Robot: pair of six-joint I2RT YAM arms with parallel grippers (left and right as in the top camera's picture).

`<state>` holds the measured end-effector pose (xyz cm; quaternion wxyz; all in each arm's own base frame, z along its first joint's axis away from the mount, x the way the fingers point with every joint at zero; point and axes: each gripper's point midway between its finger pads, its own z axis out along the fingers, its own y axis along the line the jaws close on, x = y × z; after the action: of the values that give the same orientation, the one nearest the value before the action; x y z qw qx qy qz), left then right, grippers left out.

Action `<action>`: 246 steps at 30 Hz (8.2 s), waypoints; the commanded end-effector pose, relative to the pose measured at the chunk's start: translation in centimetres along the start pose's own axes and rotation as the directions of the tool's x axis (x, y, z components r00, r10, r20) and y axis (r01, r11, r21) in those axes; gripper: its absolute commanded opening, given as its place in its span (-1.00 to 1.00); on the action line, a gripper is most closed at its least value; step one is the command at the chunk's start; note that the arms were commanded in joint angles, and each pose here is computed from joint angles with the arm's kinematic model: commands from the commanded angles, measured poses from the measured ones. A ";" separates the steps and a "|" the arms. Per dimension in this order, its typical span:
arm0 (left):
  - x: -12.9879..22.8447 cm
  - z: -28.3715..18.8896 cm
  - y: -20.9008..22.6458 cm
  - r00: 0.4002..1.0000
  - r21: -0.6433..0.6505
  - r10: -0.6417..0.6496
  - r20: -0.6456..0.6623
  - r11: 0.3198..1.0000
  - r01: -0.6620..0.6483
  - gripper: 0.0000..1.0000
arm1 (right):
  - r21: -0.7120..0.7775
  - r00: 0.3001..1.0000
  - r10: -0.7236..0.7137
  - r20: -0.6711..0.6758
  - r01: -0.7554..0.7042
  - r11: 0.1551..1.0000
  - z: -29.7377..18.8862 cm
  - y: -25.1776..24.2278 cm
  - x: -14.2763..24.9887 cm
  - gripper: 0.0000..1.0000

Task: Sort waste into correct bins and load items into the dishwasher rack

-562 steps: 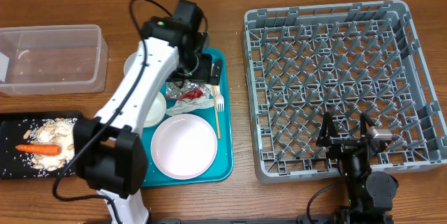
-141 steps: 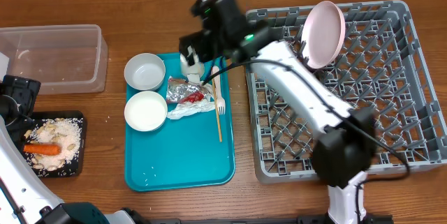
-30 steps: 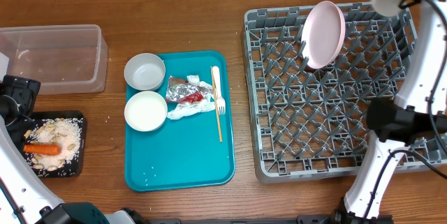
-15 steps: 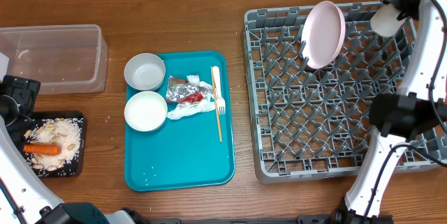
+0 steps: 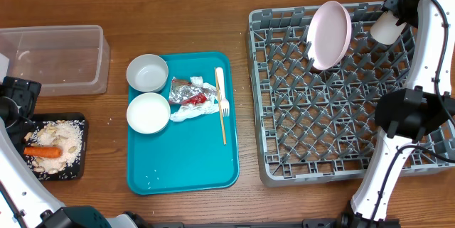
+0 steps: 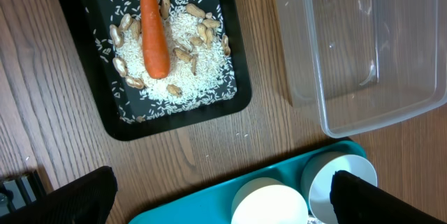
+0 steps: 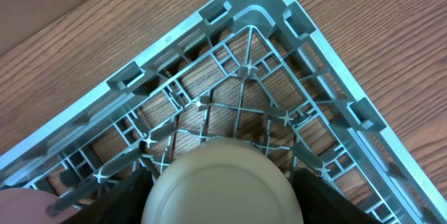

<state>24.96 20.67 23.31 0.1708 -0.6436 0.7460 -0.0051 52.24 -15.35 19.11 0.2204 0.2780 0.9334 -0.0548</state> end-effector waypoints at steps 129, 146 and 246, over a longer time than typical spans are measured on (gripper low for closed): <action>-0.4 -0.1 -0.1 1.000 -0.005 -0.007 0.012 1.000 0.007 1.00 | -0.087 0.994 0.089 -0.056 -0.094 0.992 3.9 -1.6 1.5 -0.74; -0.3 -0.1 -0.1 1.000 -0.005 -0.007 0.011 1.000 0.007 1.00 | -0.073 0.993 0.082 -0.086 -0.088 0.993 5.4 -1.9 2.6 -0.76; 13.5 -1.1 -7.5 0.775 0.295 0.596 -0.210 0.794 -0.531 0.76 | -0.455 0.795 -0.564 0.224 0.597 0.661 -12.6 31.7 23.4 1.00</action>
<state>29.45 8.60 23.22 0.1237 -0.4235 0.8872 -0.1351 45.50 28.41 20.27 0.2712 -0.1340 0.9439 0.1326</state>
